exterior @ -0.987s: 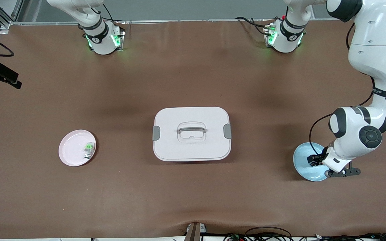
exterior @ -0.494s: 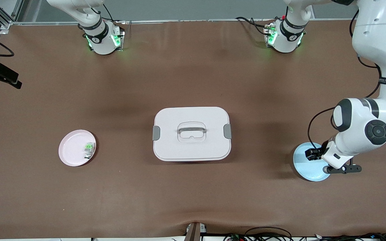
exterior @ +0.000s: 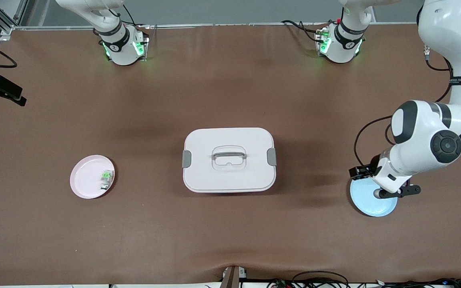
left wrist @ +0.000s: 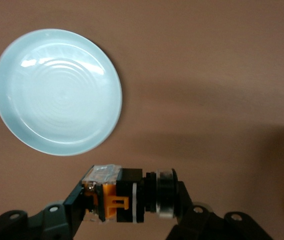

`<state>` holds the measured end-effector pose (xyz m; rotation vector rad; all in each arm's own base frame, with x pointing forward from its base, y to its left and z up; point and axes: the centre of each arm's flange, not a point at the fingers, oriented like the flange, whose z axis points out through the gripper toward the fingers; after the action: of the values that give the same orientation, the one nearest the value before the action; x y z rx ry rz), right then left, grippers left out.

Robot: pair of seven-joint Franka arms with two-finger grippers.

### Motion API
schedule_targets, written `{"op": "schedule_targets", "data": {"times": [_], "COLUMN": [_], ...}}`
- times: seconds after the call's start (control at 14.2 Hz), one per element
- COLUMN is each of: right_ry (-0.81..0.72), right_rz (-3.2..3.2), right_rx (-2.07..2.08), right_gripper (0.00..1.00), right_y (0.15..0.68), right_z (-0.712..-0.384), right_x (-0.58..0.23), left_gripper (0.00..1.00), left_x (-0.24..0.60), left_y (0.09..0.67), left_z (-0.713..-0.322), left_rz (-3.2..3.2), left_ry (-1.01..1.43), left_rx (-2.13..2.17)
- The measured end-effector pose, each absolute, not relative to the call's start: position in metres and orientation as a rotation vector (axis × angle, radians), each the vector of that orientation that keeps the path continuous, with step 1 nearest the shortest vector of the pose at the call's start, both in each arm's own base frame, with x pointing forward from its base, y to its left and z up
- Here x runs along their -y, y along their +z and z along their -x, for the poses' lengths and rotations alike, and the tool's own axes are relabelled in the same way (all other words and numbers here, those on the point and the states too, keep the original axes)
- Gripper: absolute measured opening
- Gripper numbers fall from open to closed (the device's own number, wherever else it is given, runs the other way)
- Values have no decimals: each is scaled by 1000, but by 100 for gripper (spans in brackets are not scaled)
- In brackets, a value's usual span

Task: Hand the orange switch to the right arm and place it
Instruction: 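Lift the orange switch and carry it over the white box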

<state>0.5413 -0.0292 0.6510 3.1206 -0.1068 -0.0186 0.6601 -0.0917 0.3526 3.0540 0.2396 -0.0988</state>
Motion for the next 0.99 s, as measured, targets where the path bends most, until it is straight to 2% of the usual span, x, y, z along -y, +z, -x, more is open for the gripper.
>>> {"op": "schedule_targets", "data": {"times": [0.99], "right_ry": [-44], "right_rz": [-3122], "right_rx": [21], "right_gripper": [100], "right_y": [649], "right_z": [-542], "right_x": [18], "left_gripper": [72], "left_x": [271], "left_y": [445], "left_z": [-602], "left_rz": [-2735], "left_ry": [-304], "left_rx": [-776]}}
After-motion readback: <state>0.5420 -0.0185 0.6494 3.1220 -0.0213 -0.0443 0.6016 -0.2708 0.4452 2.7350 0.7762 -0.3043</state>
